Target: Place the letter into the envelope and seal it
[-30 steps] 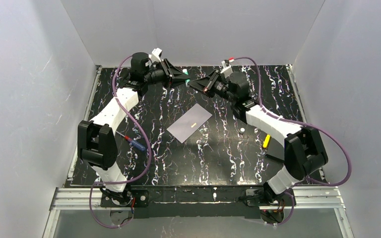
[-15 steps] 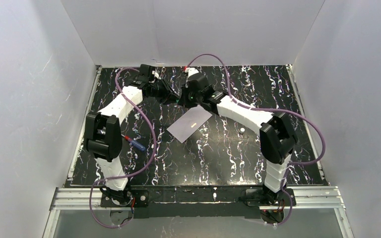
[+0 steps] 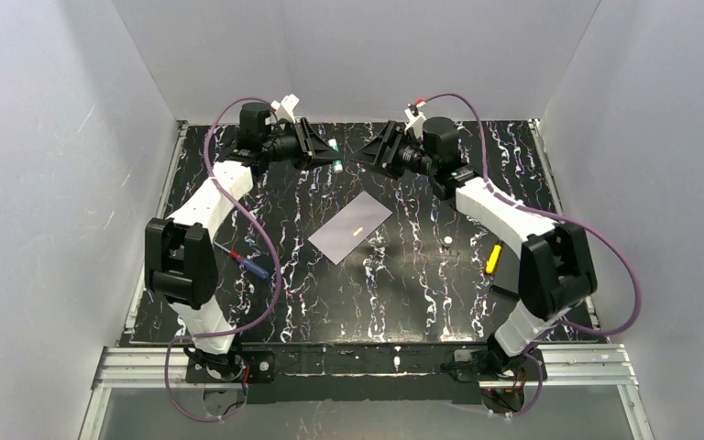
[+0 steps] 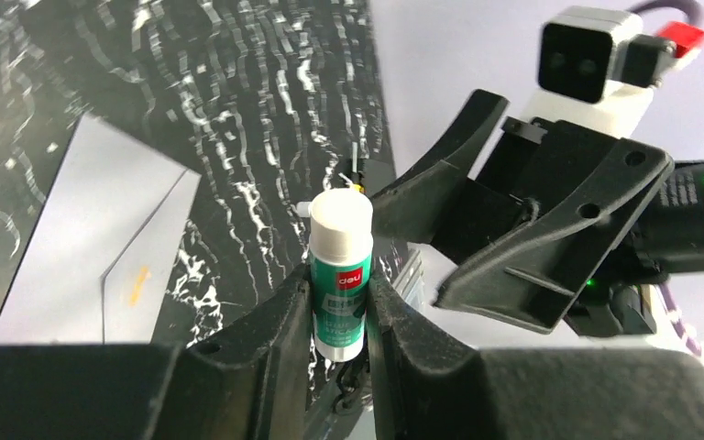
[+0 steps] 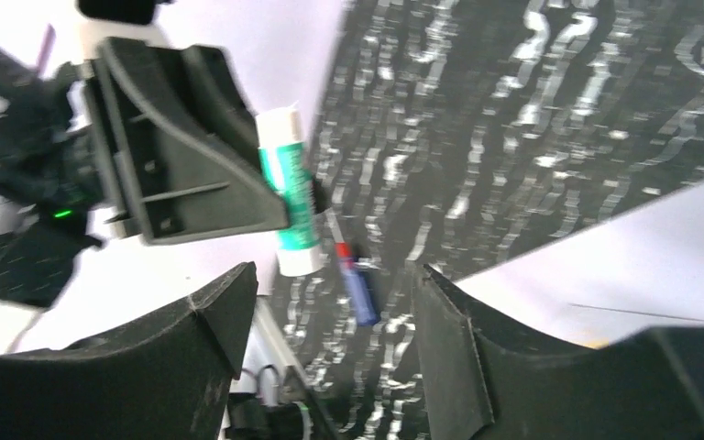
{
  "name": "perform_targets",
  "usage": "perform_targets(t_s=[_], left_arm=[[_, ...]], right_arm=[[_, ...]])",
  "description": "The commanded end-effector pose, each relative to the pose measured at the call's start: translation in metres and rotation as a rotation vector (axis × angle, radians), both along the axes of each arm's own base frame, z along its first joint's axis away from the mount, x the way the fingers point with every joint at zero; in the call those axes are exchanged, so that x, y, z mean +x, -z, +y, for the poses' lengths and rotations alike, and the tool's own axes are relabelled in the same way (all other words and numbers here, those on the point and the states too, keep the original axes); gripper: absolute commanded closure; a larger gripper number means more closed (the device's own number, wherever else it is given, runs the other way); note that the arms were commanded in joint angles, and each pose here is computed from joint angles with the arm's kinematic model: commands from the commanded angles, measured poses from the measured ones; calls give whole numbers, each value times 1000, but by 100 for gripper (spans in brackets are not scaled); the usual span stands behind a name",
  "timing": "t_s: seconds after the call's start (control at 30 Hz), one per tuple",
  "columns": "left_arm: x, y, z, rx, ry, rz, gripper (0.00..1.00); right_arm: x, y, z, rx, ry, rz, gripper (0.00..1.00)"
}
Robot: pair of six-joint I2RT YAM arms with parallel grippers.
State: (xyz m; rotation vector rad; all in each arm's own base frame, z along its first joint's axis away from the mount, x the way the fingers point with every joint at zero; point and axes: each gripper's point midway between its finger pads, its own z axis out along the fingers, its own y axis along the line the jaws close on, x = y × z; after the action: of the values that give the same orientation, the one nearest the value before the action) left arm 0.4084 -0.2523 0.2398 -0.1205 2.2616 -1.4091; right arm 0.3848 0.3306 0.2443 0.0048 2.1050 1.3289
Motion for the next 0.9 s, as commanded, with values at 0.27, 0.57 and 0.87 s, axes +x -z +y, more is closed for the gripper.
perform_targets(t_s=[0.27,0.57,0.87], left_arm=[[-83,-109,-4,-90,493,-728,100],[-101,-118,1,-52,569,-938,100],[-104,-113,1,-65,582,-915,100]], right_arm=[[-76,-169,14,464,-323,-488,26],[-69,-166,19,321,-364,-588,28],[-70,-159,31,263,-398,-620,36]])
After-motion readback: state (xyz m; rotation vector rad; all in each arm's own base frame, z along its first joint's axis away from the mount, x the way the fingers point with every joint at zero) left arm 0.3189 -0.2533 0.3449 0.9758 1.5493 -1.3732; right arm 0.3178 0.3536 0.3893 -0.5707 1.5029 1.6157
